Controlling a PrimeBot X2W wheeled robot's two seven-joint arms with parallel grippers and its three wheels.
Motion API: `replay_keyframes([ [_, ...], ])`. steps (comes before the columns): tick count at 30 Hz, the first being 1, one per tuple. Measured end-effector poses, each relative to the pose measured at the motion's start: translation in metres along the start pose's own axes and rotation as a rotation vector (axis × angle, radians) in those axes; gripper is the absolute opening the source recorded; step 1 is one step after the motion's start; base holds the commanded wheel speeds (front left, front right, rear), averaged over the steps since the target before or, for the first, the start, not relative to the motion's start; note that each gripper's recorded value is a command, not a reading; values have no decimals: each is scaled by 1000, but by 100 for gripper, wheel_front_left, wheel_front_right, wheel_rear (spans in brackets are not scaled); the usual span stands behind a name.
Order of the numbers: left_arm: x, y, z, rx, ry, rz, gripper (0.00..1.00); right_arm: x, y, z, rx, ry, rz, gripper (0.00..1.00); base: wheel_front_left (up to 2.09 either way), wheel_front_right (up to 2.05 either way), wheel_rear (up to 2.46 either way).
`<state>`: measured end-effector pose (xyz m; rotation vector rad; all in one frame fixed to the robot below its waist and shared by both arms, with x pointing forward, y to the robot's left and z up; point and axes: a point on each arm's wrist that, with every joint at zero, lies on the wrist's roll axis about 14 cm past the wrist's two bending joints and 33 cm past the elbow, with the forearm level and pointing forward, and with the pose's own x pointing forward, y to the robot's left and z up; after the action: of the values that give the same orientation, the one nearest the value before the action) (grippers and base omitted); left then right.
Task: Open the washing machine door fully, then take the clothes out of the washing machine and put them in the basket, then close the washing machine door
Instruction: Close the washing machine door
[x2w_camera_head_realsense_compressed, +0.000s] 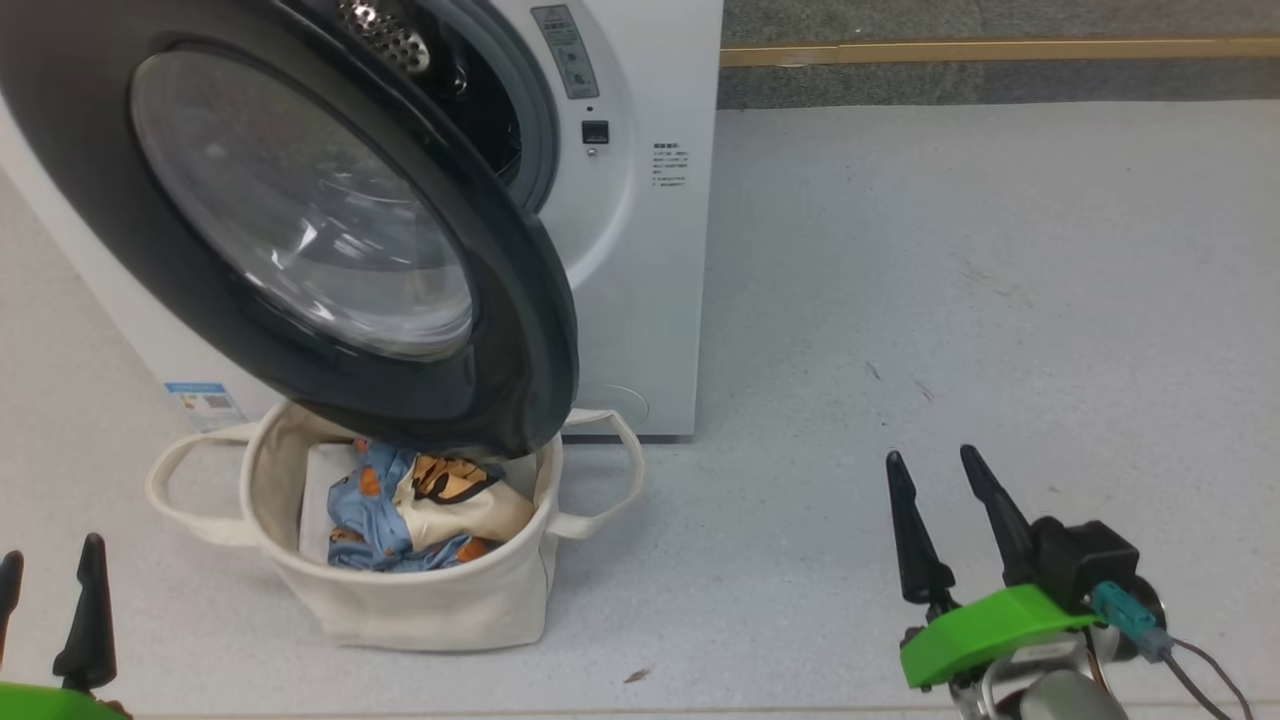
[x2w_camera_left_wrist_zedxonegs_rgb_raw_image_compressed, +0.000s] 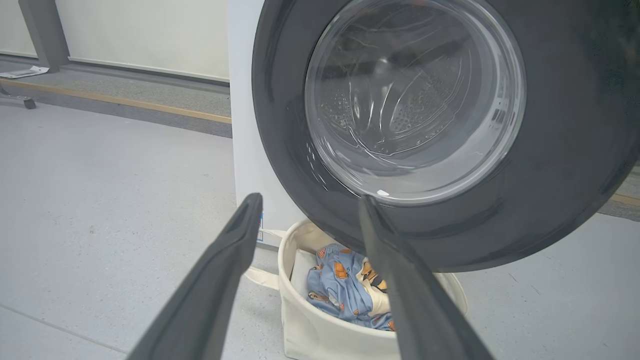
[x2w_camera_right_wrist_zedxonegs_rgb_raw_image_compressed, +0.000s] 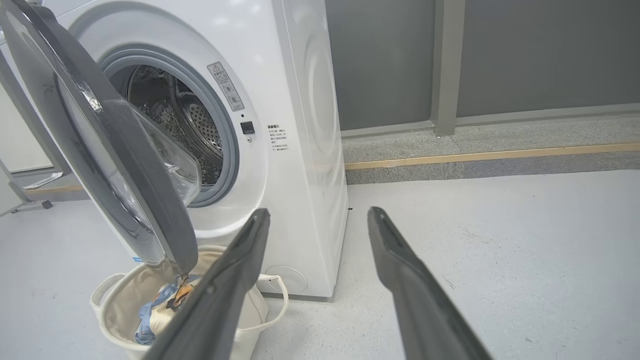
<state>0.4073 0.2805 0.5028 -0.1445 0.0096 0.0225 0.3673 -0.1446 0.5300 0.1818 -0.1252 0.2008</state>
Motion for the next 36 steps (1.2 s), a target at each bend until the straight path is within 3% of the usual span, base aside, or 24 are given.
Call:
replay_keyframes([
  [7,3,-6,-1,-1,4,-16,100,-5,-6,-8,11,24,-23,100,0,0,0],
  [8,2,-7,-2,-1,5,-19,100,-5,-6,-8,11,26,-24,84,0,0,0],
  [9,2,-8,-2,0,7,-23,100,-5,-6,-9,11,28,-24,16,0,0,0],
  [10,2,-9,-3,1,9,-27,100,-5,-6,-10,11,30,-24,0,0,0,0],
  [18,-2,-20,-12,-15,28,-47,100,4,-1,4,42,-14,-4,0,0,0,0],
  [23,-5,-28,-22,-32,46,-54,100,35,16,54,1,-143,101,0,0,0,0],
  [28,-8,-27,-23,-38,46,-43,100,60,60,90,18,-230,258,0,0,0,0],
  [36,-9,-25,-12,-44,4,-12,100,81,145,88,18,-187,516,0,0,0,0],
])
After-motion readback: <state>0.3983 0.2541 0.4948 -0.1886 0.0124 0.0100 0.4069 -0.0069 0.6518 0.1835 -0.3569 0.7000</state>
